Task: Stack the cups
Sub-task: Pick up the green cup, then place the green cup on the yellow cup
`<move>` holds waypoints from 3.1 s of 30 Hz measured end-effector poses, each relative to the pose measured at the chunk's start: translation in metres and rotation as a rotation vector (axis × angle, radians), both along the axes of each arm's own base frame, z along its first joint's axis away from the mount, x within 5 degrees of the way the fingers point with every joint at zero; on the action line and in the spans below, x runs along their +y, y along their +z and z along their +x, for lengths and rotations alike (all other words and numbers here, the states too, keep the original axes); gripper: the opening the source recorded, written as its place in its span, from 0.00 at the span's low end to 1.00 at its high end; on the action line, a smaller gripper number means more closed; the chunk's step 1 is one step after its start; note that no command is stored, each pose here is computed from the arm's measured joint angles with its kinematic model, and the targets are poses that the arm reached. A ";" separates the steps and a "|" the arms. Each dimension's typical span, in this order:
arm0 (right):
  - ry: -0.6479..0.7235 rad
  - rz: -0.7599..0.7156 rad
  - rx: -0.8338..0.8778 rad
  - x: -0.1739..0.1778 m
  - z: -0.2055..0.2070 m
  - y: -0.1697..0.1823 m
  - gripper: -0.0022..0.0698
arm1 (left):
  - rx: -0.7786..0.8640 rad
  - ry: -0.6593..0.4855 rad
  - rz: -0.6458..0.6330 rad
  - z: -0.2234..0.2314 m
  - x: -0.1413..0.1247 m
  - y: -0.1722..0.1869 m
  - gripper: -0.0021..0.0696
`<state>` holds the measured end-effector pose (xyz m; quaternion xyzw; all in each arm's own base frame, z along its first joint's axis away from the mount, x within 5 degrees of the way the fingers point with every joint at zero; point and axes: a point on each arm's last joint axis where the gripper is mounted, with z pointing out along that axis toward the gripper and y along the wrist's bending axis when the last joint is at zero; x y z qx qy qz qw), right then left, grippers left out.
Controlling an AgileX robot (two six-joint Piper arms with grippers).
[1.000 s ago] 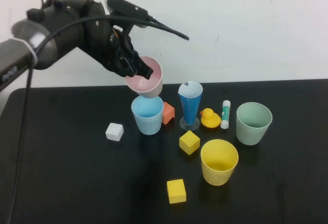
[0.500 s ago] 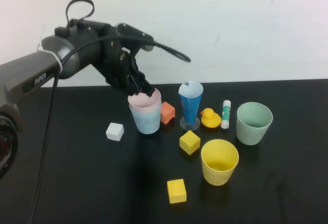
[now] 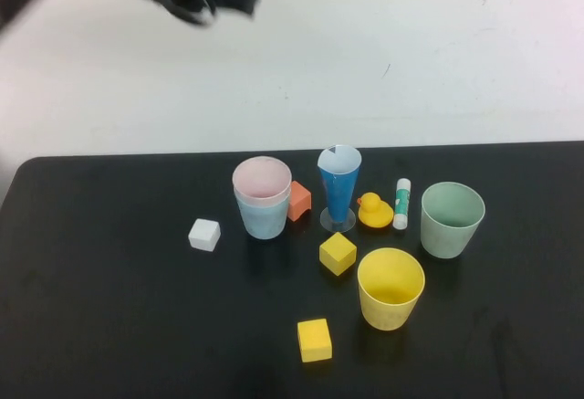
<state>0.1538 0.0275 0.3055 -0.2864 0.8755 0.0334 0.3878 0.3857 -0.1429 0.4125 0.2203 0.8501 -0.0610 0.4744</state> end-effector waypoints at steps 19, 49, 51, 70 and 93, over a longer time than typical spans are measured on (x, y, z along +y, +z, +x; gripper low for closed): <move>0.132 0.088 0.270 0.017 0.202 -0.081 0.55 | -0.153 -0.003 -0.058 -0.205 0.074 -0.016 0.03; 0.334 0.277 0.527 0.054 0.300 -0.108 0.06 | -0.393 0.003 -0.071 -0.296 0.110 -0.081 0.03; 0.378 0.201 0.526 0.072 0.289 -0.086 0.06 | -0.400 0.003 -0.074 -0.296 0.110 -0.080 0.03; 0.414 -0.097 0.390 0.162 0.227 -0.106 0.06 | -0.372 0.000 -0.002 -0.294 0.111 -0.094 0.03; 0.459 -0.132 0.637 0.162 0.220 -0.157 0.32 | -0.374 0.003 -0.009 -0.294 0.111 -0.093 0.03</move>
